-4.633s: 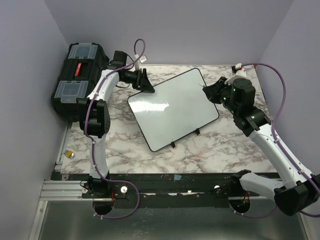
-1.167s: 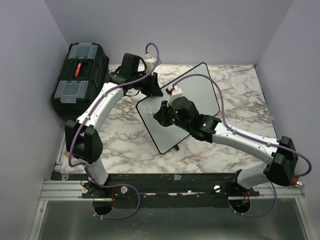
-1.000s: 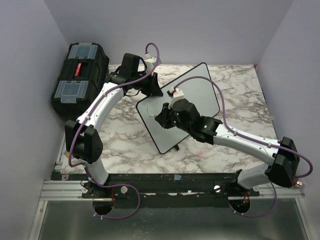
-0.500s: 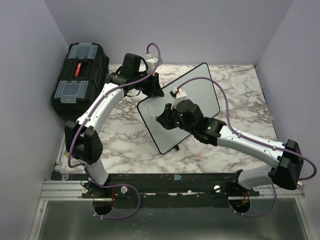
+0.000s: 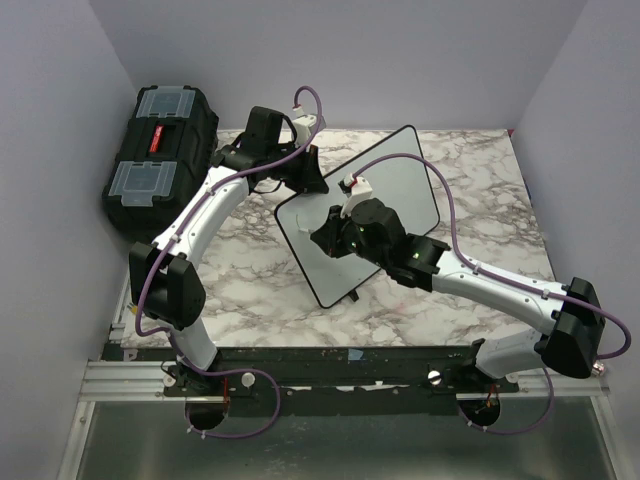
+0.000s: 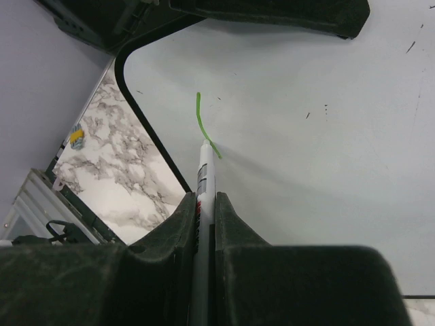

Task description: Write a sentence on the whiteboard

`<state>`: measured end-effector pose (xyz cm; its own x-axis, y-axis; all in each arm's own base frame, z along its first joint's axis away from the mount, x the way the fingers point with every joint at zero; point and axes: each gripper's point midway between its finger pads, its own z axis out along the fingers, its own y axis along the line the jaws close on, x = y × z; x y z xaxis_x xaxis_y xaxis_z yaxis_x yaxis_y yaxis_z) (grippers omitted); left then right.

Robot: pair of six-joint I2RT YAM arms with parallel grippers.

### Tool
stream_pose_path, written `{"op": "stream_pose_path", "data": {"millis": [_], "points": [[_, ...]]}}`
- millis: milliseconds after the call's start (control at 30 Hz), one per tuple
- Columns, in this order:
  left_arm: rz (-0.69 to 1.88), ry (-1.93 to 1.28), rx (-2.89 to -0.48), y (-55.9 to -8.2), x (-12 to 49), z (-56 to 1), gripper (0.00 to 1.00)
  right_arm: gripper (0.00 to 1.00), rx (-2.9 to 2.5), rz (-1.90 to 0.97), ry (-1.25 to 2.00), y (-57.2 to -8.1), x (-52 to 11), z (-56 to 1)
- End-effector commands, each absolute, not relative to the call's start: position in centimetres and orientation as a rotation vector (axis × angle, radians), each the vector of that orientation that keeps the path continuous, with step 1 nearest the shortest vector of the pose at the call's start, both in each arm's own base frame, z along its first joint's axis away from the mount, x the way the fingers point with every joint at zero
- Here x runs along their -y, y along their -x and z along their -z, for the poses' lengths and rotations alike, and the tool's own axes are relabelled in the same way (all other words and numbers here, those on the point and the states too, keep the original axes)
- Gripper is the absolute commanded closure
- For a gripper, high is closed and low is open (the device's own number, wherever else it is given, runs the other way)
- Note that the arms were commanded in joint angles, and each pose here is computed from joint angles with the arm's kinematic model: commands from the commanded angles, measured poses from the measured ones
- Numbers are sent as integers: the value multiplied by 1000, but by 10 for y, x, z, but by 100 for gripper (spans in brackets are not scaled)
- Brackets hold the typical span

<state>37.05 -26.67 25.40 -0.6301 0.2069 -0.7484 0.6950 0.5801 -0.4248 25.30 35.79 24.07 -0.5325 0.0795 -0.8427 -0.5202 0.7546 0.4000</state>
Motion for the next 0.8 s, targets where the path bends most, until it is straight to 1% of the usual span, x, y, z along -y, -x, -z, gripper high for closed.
{"op": "stream_pose_path", "data": {"millis": [0, 133, 633, 767], "points": [[751, -731, -2105, -387, 250, -259, 100, 99, -1951, -785, 313, -263, -365, -252], [750, -736, -2104, -386, 252, -259, 100, 99, -1947, -776, 302, -266, -366, -253], [749, -744, -2095, -384, 253, -262, 100, 99, -1959, -590, 175, -284, -337, -247], [738, -739, -2096, -386, 252, -262, 100, 99, -1949, -601, 192, -283, -338, -252]]}}
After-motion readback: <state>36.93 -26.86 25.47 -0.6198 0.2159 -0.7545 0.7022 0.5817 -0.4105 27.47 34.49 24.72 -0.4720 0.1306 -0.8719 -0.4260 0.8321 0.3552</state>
